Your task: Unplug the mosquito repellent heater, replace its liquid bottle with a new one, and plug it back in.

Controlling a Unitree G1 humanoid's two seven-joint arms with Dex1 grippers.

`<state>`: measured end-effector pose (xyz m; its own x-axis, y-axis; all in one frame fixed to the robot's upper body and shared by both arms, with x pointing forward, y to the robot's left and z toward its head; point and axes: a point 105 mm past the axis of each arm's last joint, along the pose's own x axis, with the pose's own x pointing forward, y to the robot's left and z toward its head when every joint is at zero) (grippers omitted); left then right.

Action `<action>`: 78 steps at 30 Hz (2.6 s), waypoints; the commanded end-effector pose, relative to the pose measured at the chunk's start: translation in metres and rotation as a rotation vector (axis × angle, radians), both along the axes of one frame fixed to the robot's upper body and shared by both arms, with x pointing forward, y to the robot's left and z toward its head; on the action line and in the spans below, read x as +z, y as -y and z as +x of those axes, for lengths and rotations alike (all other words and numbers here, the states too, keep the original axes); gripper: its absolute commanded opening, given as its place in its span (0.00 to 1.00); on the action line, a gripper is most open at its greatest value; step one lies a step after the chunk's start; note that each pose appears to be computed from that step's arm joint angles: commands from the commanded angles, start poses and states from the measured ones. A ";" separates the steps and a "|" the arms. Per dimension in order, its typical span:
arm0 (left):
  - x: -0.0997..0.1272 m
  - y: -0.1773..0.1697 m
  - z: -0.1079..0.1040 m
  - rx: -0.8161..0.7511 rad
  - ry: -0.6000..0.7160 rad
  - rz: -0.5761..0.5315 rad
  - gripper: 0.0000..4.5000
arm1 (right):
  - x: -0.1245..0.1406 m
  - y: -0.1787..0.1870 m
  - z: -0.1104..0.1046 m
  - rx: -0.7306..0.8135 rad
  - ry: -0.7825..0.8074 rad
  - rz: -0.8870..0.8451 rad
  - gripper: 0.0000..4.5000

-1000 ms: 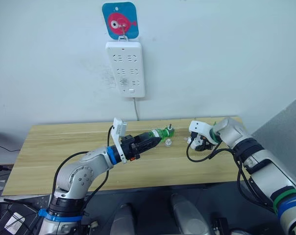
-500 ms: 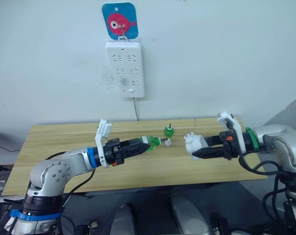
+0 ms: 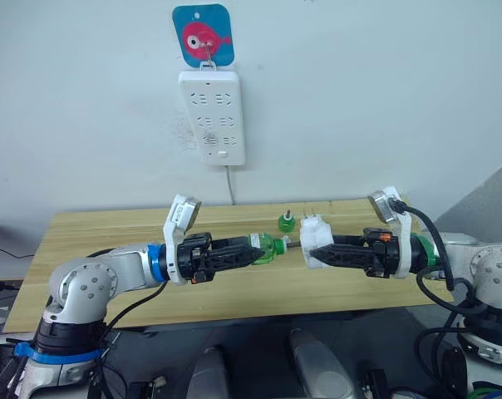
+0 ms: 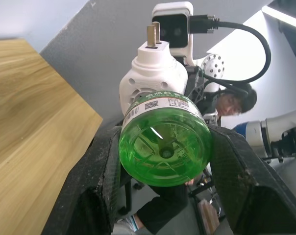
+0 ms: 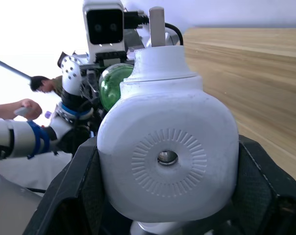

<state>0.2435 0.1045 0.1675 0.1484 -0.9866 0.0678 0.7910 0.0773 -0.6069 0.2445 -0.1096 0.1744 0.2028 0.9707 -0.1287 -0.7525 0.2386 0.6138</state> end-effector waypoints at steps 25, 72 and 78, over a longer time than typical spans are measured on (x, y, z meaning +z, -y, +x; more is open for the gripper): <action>0.007 0.008 0.000 0.019 0.004 -0.081 0.51 | 0.013 0.011 -0.004 -0.102 -0.180 0.118 0.66; 0.004 0.026 -0.008 -0.039 -0.007 -0.094 0.51 | 0.016 -0.009 -0.014 -0.022 -0.196 0.157 0.66; 0.003 0.029 -0.003 -0.031 0.003 -0.094 0.51 | 0.020 -0.017 -0.024 0.048 -0.173 0.138 0.66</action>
<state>0.2433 0.0837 0.1625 0.1570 -0.9780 0.1375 0.7665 0.0329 -0.6414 0.2397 -0.1076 0.1811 0.2605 0.9636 -0.0605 -0.5792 0.2061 0.7887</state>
